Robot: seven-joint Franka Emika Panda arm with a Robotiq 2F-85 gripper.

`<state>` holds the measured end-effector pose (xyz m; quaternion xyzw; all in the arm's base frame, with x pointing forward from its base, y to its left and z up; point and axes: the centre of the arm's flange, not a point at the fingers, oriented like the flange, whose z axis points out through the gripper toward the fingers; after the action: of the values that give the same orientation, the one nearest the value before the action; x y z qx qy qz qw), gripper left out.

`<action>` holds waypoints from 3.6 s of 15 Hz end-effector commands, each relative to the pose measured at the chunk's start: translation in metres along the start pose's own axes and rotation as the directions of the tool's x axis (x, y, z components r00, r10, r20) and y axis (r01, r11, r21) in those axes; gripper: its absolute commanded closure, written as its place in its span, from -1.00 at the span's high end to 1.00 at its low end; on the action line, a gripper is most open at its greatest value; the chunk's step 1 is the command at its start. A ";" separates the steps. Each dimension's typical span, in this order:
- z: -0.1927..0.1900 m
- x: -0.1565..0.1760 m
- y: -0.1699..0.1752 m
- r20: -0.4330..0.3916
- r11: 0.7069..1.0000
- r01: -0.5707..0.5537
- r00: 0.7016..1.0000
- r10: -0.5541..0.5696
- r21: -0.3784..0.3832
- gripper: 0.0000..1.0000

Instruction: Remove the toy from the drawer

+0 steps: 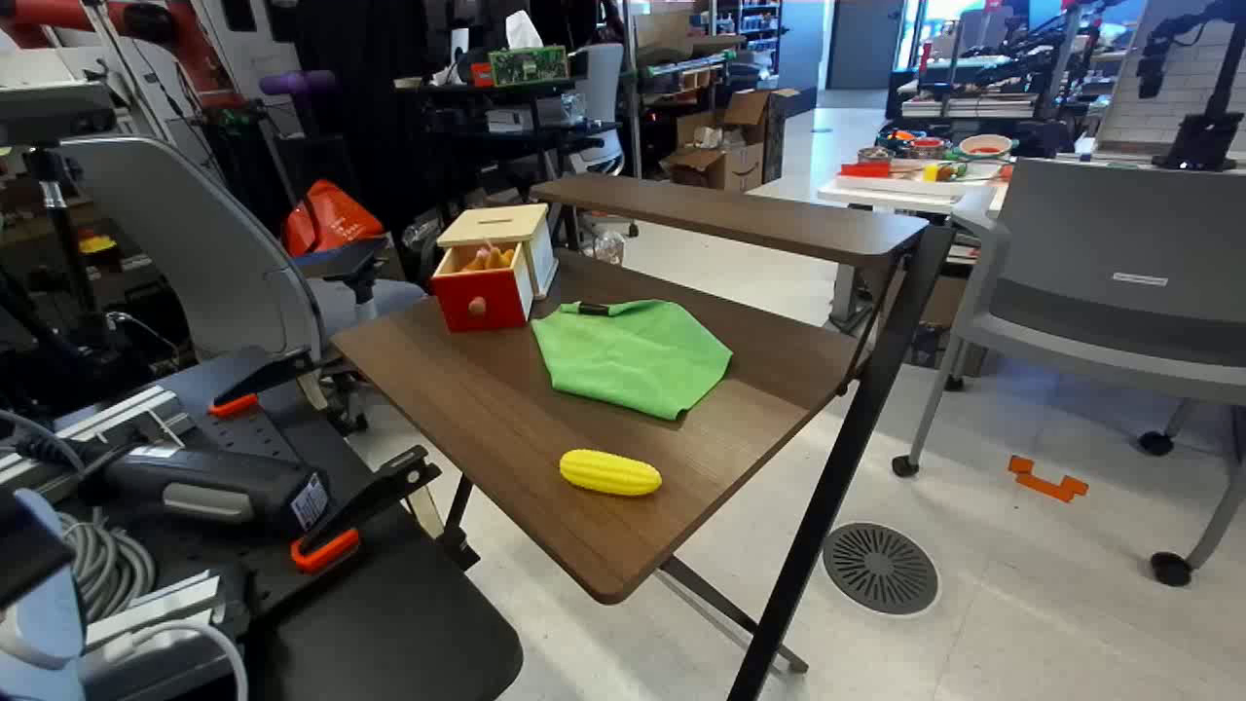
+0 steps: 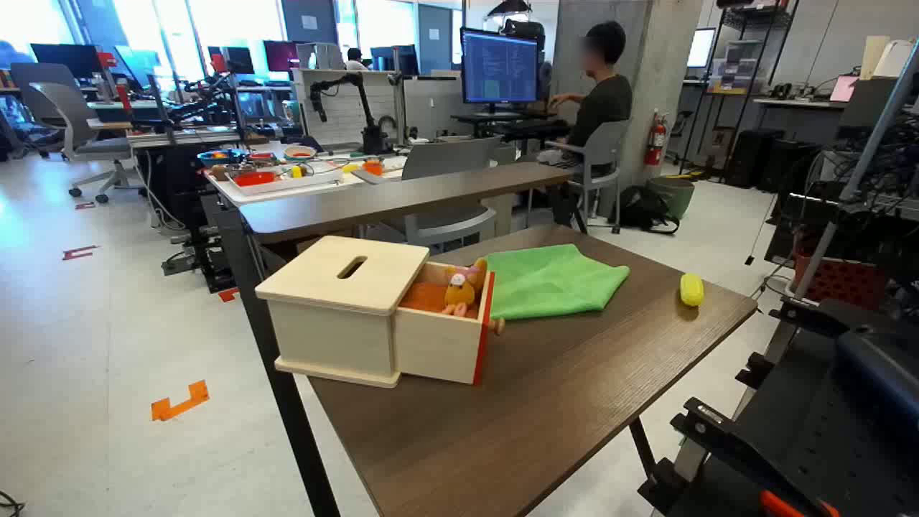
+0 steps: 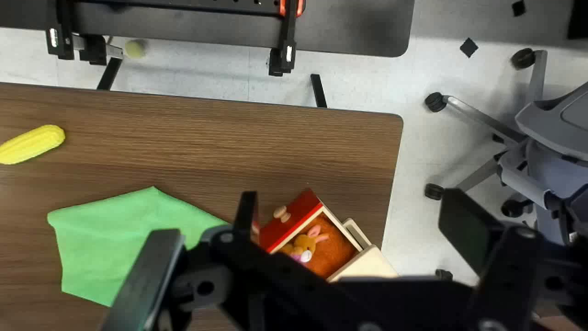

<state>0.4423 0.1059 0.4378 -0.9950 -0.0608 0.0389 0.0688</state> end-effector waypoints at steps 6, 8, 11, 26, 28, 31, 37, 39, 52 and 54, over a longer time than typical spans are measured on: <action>0.017 0.015 -0.003 -0.055 0.997 -0.066 0.997 0.063 -0.045 1.00; 0.033 0.026 -0.003 -0.103 0.994 -0.098 0.990 0.093 -0.049 1.00; 0.065 0.044 -0.001 -0.143 0.989 -0.131 0.982 0.120 -0.066 1.00; 0.213 0.142 -0.012 -0.192 0.967 -0.189 0.969 0.156 -0.170 1.00; 0.223 0.153 -0.015 -0.190 0.968 -0.189 0.969 0.157 -0.167 1.00; 0.235 0.167 -0.019 -0.187 0.967 -0.188 0.970 0.155 -0.172 1.00; 0.252 0.186 -0.027 -0.188 0.969 -0.180 0.971 0.148 -0.167 1.00; 0.257 0.189 -0.029 -0.187 0.970 -0.174 0.972 0.142 -0.170 0.46; 0.246 0.186 -0.014 -0.208 0.965 -0.200 0.964 0.163 -0.171 -0.94; 0.240 0.181 -0.014 -0.213 0.965 -0.201 0.963 0.164 -0.168 -0.98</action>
<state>0.6056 0.1791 0.1771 -0.9982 0.0224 -0.0466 -0.0292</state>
